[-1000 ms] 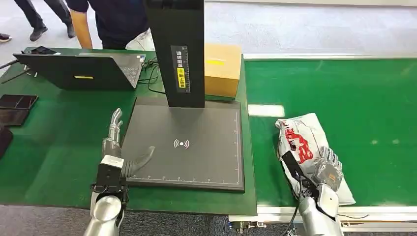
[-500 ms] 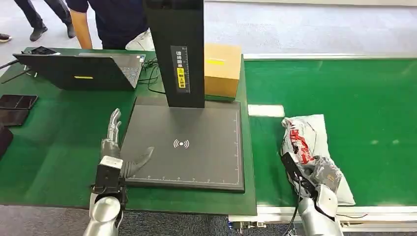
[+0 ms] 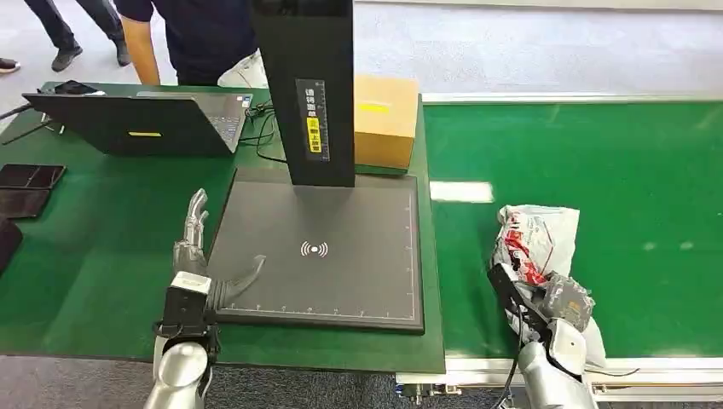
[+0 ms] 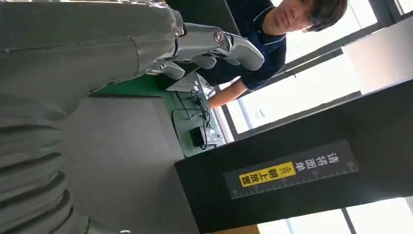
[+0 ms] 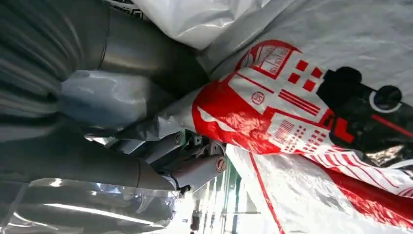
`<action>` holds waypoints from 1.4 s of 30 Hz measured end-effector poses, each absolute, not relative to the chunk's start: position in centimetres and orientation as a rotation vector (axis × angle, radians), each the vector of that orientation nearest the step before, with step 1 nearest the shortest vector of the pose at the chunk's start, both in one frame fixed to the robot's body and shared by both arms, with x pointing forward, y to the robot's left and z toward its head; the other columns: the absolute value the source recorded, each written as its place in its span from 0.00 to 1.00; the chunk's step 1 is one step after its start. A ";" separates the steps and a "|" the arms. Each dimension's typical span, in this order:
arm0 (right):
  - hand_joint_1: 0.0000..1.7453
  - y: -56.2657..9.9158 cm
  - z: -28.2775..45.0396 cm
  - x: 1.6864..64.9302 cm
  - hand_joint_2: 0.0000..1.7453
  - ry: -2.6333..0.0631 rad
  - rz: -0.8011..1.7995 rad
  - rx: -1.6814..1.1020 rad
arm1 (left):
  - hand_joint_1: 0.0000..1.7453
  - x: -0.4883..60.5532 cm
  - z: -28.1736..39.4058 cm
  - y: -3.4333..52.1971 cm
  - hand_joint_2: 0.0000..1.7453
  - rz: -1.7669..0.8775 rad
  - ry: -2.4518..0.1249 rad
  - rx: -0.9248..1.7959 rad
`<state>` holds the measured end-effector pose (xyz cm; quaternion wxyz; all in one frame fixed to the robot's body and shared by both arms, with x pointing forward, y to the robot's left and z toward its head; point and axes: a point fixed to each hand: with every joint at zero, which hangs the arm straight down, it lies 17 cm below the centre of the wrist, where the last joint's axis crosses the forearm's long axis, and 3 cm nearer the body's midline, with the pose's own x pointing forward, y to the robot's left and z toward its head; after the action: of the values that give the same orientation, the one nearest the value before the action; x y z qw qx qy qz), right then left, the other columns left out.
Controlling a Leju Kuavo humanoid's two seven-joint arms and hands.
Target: Moved the parcel from conveyor to table for the left to box.
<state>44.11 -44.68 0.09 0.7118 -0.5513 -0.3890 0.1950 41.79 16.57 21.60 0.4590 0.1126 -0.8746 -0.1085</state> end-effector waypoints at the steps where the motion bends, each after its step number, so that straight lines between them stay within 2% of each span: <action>1: 0.99 -44.7 0.1 44.1 1.00 -0.866 0.433 -1.225 | 0.00 41.8 21.6 16.6 1.00 -0.267 -2.153 0.278; 24: 1.00 -43.5 9.9 43.1 1.00 -1.126 0.345 -1.465 | 0.00 41.5 21.0 17.0 1.00 -0.258 -2.139 0.291; 42: 1.00 -33.7 23.3 43.0 1.00 -1.613 0.399 -1.613 | 0.00 41.3 21.4 17.3 1.00 -0.222 -2.180 0.288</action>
<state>42.99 -33.73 23.32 0.4010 -0.6380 -0.6381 0.1580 41.33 17.34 21.41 0.4491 0.1166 -0.8813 -0.0898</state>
